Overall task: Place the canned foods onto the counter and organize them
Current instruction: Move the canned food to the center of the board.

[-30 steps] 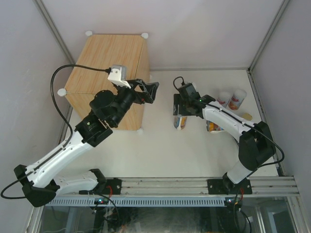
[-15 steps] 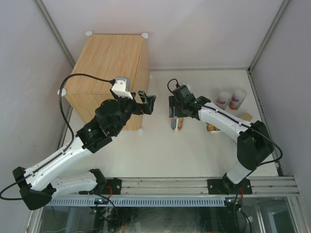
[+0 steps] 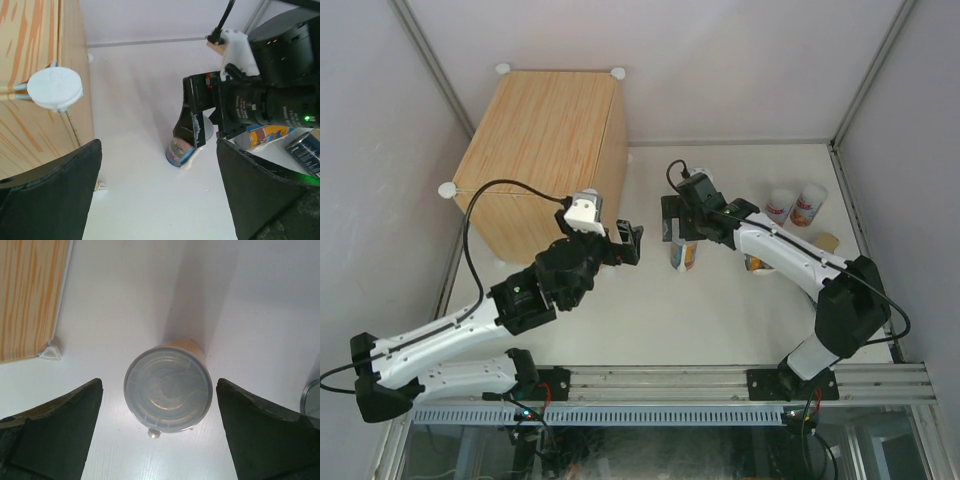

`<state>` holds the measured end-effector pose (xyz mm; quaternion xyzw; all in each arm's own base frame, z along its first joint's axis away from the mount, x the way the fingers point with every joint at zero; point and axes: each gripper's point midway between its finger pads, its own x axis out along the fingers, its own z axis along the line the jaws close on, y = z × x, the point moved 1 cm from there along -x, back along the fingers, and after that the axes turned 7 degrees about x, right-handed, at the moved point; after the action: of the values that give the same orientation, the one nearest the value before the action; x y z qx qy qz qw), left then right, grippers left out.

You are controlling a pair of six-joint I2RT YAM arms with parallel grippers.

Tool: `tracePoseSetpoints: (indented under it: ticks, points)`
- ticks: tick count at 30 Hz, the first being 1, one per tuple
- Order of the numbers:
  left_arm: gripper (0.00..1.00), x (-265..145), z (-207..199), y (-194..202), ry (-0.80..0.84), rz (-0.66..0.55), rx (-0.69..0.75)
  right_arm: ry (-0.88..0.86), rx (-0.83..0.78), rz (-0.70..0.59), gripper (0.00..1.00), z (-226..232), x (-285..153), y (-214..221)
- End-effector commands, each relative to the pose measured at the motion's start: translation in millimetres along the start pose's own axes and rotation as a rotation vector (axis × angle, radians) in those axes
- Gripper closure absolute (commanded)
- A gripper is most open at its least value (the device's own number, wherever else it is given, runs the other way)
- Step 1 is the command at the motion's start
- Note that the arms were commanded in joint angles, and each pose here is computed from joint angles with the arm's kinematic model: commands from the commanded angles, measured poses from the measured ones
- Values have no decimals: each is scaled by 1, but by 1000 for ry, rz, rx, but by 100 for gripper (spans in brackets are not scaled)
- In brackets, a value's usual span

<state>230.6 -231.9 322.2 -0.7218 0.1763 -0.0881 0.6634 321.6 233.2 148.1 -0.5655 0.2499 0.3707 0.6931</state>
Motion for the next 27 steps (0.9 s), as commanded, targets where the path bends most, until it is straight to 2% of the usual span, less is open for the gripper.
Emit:
tracePoseSetpoints:
  ticks: [1,9,14,18,27]
  points:
    - [0,-4,4,-2,-57,-51,1,-84,13,-96,5,18,-28,-28]
    - [0,-6,-7,23,-98,-64,31,-129,112,-173,6,3,-61,-43]
    - [0,-6,-24,47,-89,-86,108,-137,178,-236,6,-15,-86,-51]
    - [0,-4,-35,66,-84,-99,99,-134,234,-302,6,-30,-111,-57]
    - [0,15,-76,104,14,-108,133,-123,289,-380,7,-55,-145,-57]
